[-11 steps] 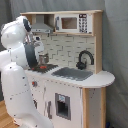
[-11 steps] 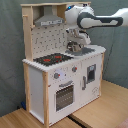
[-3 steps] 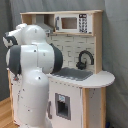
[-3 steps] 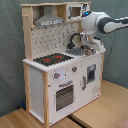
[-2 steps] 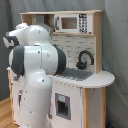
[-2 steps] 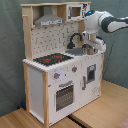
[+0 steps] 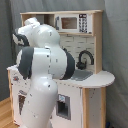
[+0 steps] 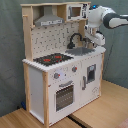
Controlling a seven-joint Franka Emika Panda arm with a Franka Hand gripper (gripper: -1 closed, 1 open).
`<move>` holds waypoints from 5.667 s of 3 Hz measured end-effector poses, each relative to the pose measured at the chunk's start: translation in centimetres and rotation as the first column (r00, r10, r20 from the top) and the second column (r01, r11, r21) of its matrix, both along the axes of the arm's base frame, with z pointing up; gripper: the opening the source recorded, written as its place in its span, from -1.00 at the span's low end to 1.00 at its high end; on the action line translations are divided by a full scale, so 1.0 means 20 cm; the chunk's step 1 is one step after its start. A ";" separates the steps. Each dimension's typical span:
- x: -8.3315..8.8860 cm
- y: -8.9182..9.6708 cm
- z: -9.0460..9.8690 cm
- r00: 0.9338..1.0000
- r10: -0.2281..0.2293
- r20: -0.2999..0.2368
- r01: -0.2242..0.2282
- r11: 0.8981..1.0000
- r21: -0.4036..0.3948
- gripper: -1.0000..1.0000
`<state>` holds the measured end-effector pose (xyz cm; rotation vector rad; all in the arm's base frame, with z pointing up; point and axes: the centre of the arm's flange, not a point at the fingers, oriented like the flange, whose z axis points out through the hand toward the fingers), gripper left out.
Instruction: Play with the kitchen
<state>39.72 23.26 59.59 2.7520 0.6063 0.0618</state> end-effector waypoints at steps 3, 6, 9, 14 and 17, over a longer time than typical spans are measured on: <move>0.28 -0.09 -0.13 0.996 0.093 0.017 -0.093 0.995 0.030 -1.00; 0.46 -0.35 -0.26 0.978 0.191 -0.084 -0.185 0.980 0.075 -1.00; 0.58 -0.35 -0.38 0.956 0.275 -0.099 -0.263 0.958 0.115 -1.00; 0.73 -0.26 -0.44 0.946 0.303 -0.112 -0.286 0.947 0.148 -1.00; 0.73 -0.19 -0.36 0.944 0.304 -0.129 -0.284 0.947 0.149 1.00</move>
